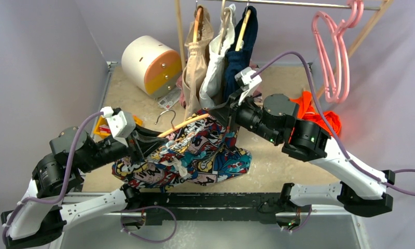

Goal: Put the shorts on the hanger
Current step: Hang the shorts on the hanger.

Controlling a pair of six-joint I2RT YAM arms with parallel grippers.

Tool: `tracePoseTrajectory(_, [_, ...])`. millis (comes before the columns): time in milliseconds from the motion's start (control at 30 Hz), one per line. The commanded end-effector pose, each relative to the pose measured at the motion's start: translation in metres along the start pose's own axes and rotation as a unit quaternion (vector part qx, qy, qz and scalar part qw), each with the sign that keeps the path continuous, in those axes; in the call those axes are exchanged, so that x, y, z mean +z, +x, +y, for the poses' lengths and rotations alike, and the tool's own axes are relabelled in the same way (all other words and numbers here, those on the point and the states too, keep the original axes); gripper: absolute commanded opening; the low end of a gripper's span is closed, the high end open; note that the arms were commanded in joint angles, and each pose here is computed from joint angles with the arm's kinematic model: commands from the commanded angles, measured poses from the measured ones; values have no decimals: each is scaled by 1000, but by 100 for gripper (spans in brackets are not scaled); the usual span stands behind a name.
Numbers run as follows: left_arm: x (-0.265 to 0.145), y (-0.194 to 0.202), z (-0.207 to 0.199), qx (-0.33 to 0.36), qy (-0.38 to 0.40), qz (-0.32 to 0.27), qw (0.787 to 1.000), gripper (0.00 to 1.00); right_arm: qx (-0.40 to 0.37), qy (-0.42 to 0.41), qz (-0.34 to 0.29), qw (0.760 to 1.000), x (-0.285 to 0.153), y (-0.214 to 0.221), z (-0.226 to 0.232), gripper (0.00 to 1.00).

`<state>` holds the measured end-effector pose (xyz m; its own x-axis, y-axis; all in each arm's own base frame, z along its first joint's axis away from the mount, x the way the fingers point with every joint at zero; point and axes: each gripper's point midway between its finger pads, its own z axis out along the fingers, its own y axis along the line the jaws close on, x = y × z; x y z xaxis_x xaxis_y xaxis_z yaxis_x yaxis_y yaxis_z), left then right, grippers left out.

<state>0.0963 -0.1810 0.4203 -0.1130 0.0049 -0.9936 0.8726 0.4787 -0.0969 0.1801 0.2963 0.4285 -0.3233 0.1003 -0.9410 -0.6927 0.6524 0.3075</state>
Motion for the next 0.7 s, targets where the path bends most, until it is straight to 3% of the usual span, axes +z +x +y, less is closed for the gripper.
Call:
tracePoseTrajectory(0, [-3,-45,-12,14,30,-86,996,0,-3,-59,-31,998,-5,-16,21,0])
tracePoseTrajectory(333, [9,-37,-19,17,54,-75,996,0,-18,-166,-95,981,-33,-59,60,0])
tracePoseTrajectory(467, [7,-45,-24,27,68,-85,994,0,-27,-182,-68,981,-44,-45,61,0])
tracePoseTrajectory(500, [5,-48,-27,30,76,-90,993,0,-29,-169,-65,983,-47,-42,55,7])
tracePoseTrajectory(567, [0,-56,-34,35,95,-102,990,0,-34,-169,-72,982,-60,-43,51,36])
tracePoseTrajectory(600, [-1,-59,-39,37,107,-104,988,0,-38,-174,-87,980,-70,-51,51,46])
tracePoseTrajectory(667, [-2,-61,-48,39,134,-103,985,0,-50,-179,-114,976,-88,-67,50,55])
